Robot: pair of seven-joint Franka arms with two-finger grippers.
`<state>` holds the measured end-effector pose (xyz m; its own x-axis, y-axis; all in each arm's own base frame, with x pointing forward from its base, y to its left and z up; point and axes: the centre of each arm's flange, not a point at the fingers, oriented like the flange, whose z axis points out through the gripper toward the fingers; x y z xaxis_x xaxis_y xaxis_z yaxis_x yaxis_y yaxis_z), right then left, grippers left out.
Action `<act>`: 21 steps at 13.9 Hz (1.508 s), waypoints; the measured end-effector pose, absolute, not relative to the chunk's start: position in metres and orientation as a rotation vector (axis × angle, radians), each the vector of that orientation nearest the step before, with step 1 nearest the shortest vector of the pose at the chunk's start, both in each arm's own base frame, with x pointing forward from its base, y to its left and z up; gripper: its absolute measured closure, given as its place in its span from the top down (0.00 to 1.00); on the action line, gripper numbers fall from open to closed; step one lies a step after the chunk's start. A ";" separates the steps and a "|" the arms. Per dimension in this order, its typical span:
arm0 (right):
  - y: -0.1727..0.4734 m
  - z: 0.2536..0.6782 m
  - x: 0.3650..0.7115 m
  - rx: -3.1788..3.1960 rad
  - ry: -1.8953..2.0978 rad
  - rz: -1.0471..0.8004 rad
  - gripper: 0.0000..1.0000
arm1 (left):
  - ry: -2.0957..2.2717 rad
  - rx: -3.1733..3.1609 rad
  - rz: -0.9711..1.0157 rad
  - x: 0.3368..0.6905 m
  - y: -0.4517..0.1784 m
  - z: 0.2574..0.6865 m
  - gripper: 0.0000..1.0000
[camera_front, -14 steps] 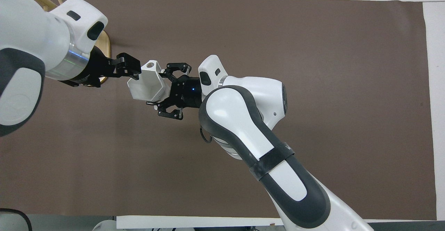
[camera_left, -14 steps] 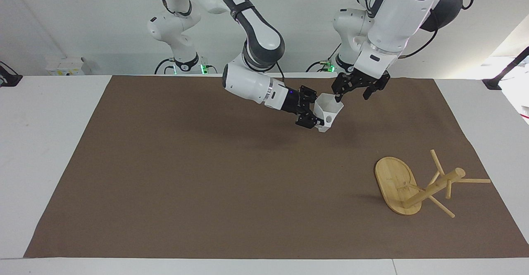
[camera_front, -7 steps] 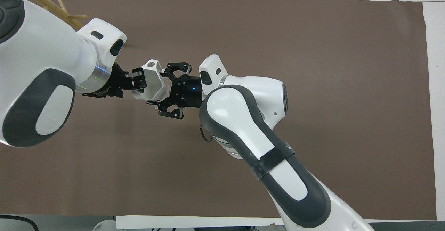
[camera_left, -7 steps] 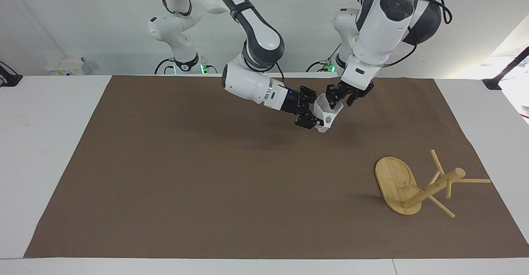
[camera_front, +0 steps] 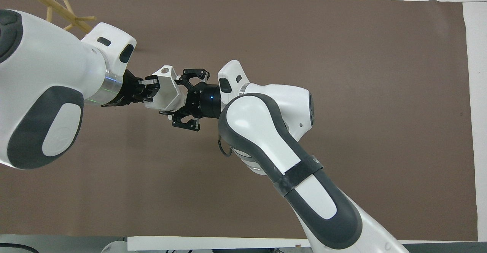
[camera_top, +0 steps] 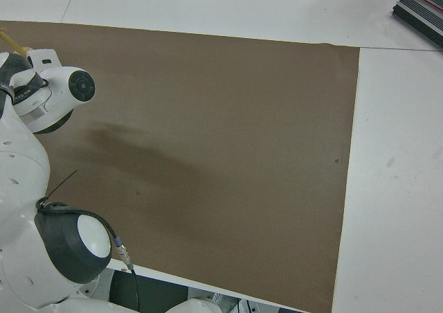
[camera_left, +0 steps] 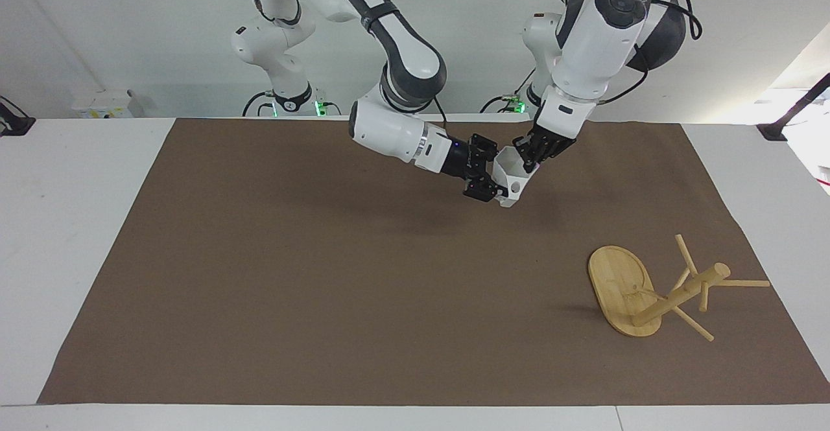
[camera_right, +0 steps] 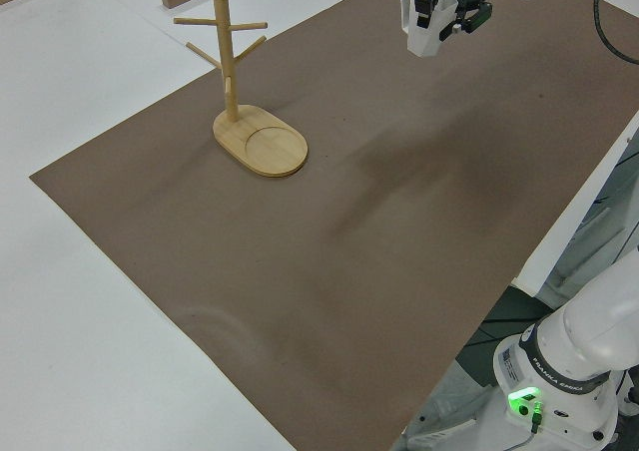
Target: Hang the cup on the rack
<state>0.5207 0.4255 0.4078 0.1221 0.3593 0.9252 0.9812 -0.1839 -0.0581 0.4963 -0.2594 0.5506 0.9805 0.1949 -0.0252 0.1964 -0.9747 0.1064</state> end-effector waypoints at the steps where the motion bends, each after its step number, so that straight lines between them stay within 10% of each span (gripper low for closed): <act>1: 0.425 0.410 0.521 -1.657 -1.318 -1.065 0.85 | 0.299 3.018 -0.018 0.496 -0.259 0.551 0.06; 3: 0.411 0.421 0.524 -1.649 -1.297 -1.078 1.00 | 0.307 3.018 -0.015 0.498 -0.256 0.548 0.04; 12: 0.090 0.401 0.598 -1.791 -1.466 -0.905 1.00 | 0.689 2.685 0.496 0.519 -0.139 0.470 0.04; 21: -0.081 0.557 0.592 -2.460 -1.741 -0.226 1.00 | 0.773 2.611 0.661 0.585 -0.088 0.415 0.04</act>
<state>0.5915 -0.0808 0.5573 0.3276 0.9254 0.1904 0.9434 -0.3316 -0.0114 0.5847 -0.0877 0.4148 0.7440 0.5780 0.3352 0.4209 -0.7950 0.4367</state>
